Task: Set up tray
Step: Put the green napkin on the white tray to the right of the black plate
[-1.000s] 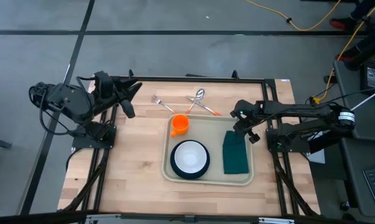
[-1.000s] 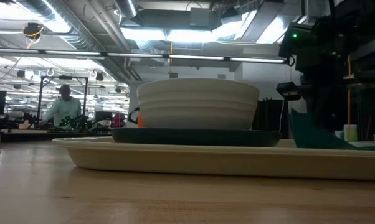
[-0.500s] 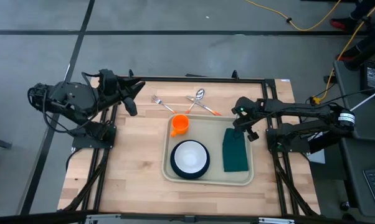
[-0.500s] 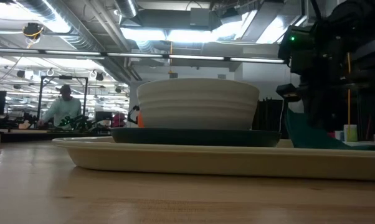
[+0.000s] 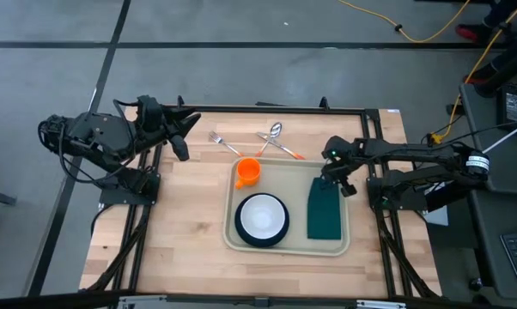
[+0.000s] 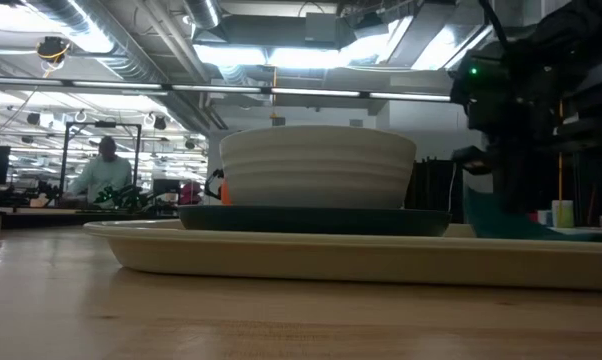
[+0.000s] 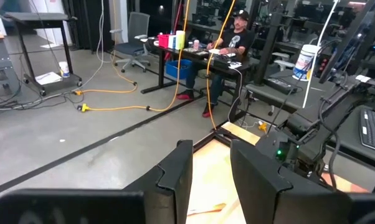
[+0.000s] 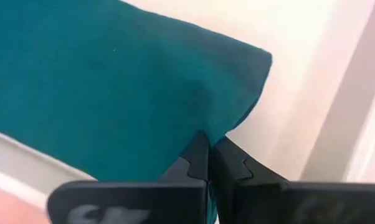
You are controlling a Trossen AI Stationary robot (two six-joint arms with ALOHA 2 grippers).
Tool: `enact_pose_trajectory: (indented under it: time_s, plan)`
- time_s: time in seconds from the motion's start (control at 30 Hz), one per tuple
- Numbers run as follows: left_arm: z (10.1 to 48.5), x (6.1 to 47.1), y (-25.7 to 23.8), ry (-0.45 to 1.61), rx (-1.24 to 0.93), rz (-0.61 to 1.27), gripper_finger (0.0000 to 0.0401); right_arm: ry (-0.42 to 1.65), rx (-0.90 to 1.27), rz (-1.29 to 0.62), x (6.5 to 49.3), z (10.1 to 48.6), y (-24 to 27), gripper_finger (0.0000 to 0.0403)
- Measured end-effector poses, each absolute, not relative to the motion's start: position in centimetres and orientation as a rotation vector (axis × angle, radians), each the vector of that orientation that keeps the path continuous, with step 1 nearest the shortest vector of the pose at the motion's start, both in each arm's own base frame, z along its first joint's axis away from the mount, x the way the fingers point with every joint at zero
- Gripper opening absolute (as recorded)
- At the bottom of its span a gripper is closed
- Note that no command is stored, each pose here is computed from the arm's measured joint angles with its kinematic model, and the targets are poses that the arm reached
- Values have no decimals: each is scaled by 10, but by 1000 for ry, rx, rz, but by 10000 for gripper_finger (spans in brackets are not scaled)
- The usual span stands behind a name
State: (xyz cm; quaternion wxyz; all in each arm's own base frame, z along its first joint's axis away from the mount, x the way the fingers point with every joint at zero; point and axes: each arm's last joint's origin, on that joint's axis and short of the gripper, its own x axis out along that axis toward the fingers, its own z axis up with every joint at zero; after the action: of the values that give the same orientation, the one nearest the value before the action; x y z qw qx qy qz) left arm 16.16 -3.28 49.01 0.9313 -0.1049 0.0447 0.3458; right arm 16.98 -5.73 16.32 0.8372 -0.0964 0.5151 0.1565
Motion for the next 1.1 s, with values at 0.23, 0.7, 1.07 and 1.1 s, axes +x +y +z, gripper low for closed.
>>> enact_pose_trajectory:
  time_s: [0.23, 0.7, 1.07, 1.1]
  plan:
    - [490, 162, -33, 91, -215, 707, 102, 1075, -213, 325, 171, 164, -58, 4]
    - [490, 162, -33, 91, -215, 707, 102, 1090, -158, 294, 171, 164, -58, 53]
    - [490, 162, -33, 92, -216, 705, 102, 1102, -190, 252, 172, 164, -60, 90]
    - [490, 162, -33, 92, -216, 705, 102, 1104, -192, 249, 172, 164, -60, 94]
